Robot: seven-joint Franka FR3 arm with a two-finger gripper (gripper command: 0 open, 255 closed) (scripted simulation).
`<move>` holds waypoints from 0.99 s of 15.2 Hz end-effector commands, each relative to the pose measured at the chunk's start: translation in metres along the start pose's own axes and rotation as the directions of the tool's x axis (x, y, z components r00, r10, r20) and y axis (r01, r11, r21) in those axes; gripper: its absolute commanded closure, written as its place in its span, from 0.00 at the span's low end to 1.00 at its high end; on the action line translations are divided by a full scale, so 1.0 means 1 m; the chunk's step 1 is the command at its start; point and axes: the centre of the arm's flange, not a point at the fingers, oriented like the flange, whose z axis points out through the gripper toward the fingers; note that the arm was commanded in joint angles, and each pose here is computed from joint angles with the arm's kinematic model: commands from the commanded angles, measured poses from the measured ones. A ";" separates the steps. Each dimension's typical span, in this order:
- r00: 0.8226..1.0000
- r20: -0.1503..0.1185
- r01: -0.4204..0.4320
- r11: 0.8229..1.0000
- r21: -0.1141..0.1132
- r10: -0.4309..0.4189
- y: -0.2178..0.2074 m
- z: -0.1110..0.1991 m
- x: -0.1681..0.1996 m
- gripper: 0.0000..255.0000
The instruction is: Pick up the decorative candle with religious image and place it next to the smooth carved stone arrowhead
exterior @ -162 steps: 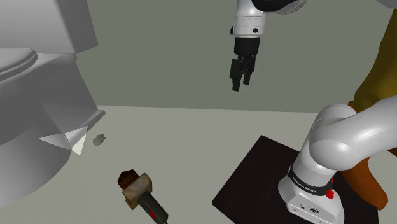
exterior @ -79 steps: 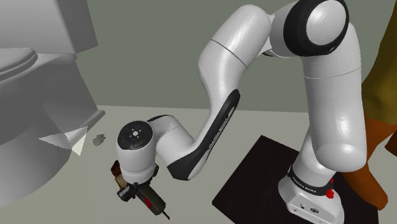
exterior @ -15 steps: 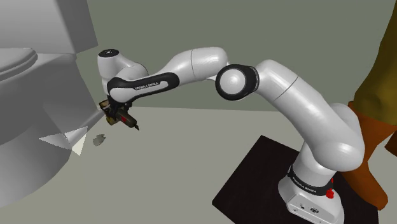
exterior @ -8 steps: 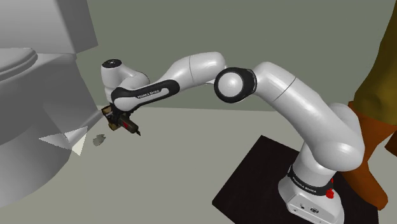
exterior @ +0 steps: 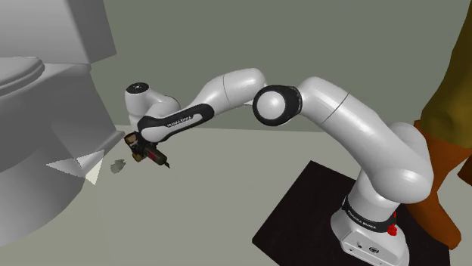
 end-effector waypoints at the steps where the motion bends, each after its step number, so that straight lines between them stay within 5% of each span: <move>1: 1.000 -0.002 0.000 1.000 0.001 0.000 0.000 0.010 -0.003 1.00; 15: 1.000 -0.002 0.000 1.000 0.001 0.000 -0.001 0.067 -0.021 1.00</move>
